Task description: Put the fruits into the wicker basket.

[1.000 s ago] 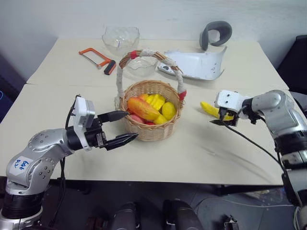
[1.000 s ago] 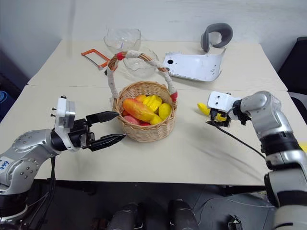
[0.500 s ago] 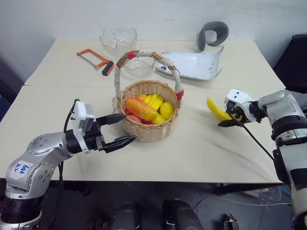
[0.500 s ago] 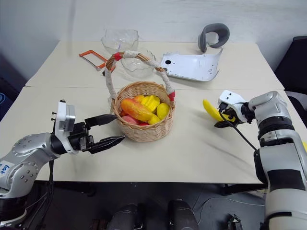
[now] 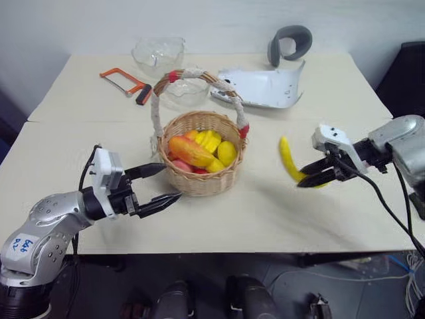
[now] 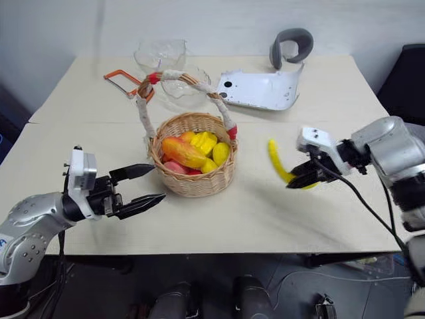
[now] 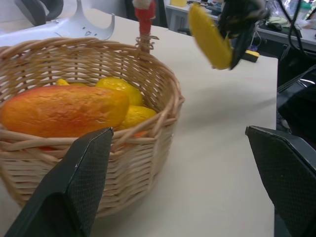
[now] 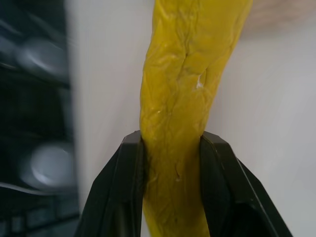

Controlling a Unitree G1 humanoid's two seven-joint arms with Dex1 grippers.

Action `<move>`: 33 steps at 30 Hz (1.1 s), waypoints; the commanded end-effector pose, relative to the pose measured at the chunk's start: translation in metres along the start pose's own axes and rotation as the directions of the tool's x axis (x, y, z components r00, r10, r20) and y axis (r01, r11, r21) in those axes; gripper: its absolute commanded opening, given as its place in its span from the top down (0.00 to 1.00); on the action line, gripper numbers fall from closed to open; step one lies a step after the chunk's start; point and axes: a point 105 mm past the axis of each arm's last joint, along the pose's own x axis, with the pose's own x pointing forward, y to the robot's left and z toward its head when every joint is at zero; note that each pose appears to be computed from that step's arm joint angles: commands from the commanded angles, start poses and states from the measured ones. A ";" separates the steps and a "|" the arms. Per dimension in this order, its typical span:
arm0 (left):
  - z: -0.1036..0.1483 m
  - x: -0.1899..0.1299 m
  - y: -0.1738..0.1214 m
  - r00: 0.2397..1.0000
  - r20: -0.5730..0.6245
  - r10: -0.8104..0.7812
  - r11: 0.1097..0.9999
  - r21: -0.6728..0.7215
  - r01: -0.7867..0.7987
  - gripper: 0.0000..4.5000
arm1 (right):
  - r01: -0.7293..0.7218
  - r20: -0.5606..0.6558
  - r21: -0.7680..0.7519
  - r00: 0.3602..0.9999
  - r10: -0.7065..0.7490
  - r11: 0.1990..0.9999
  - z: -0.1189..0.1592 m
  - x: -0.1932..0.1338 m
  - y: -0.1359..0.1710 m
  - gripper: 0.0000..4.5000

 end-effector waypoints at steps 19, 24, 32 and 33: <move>-0.013 -0.035 -0.003 0.980 0.034 0.197 0.980 -0.042 -0.196 0.00 | 0.457 0.367 -0.139 0.848 -0.383 0.879 0.126 0.071 -0.057 0.56; -0.010 -0.034 0.000 0.978 0.050 0.204 0.979 -0.027 -0.203 0.00 | 0.437 0.371 -0.200 0.862 -0.345 0.877 0.112 0.071 -0.046 0.20; 0.002 -0.037 0.001 0.977 0.076 0.198 0.980 -0.010 -0.198 0.00 | 0.089 0.462 -0.245 0.886 0.035 0.965 0.081 0.045 0.026 0.00; 0.004 -0.038 0.002 0.976 0.082 0.202 0.979 -0.005 -0.202 0.00 | 0.108 0.469 -0.207 0.883 0.002 0.972 0.074 0.034 0.023 0.00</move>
